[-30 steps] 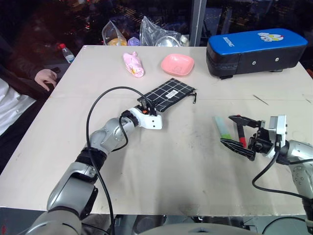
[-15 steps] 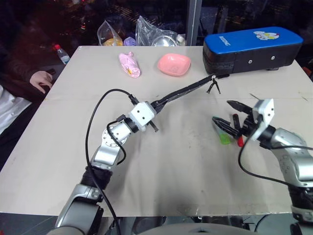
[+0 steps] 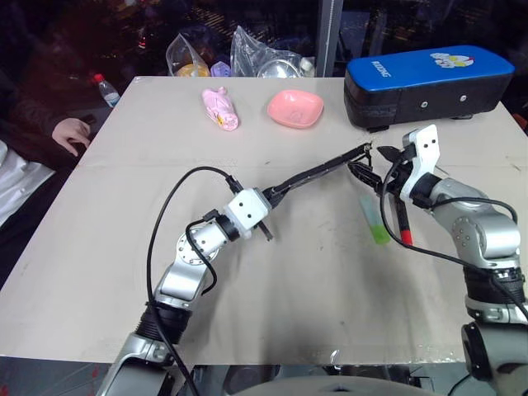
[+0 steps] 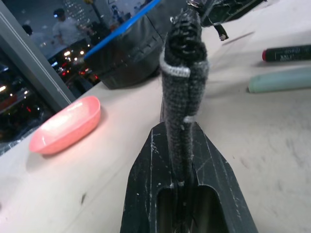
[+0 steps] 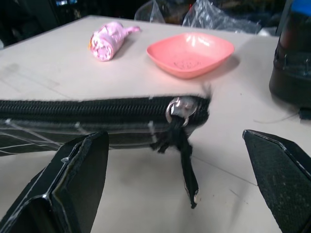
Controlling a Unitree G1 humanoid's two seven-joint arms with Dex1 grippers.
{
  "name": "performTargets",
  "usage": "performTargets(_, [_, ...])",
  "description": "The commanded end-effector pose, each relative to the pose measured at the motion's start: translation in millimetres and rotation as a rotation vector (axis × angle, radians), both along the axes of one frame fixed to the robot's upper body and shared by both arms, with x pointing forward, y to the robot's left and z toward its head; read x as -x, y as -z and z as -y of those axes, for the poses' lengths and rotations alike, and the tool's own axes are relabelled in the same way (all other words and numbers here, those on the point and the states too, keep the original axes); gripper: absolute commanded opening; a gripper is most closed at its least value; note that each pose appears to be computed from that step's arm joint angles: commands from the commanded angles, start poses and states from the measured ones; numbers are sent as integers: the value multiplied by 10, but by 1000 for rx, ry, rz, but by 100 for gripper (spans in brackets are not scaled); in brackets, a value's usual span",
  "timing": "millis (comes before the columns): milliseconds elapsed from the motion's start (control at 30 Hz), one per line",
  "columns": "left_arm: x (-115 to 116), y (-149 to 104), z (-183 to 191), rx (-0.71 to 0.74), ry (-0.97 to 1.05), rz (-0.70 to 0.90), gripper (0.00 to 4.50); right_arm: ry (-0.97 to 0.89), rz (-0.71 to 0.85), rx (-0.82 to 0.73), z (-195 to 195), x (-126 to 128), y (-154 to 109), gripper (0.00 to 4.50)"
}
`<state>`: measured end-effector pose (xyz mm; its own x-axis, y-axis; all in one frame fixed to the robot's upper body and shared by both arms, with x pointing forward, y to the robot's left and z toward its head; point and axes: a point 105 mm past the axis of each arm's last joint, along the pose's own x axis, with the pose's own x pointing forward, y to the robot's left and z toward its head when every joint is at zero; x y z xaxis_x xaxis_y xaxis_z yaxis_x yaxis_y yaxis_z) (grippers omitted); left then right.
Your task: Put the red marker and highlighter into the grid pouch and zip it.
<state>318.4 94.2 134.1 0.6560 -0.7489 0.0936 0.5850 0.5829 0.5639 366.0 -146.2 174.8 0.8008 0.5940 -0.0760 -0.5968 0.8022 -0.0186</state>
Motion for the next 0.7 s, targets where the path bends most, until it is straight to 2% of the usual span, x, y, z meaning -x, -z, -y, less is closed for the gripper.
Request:
performTargets(33, [63,-120,61,-9,33,63,0,-37,62,20,-47,-35,-155,424])
performTargets(100, [59,-113,57,-11,32,62,0,-59,63,35,-65,-38,-150,369])
performTargets(233, [50,-104,47,-13,28,61,0,-69,74,43,-76,-52,-172,180])
performTargets(267, [48,-98,45,-15,27,60,0,-69,76,46,-74,-53,-177,162])
performTargets(300, [48,-90,43,-17,25,59,0,-71,77,48,-71,-49,-181,97])
performTargets(333, [48,-77,43,-20,24,58,0,-73,76,54,-65,-41,-184,71])
performTargets(367, [47,-64,44,-27,22,58,0,-77,75,63,-58,-27,-184,20])
performTargets(400, [46,-55,47,-32,21,60,0,-84,71,73,-54,-11,-179,5])
performTargets(700, [18,-46,94,-121,17,137,0,-181,33,273,-25,157,-110,5])
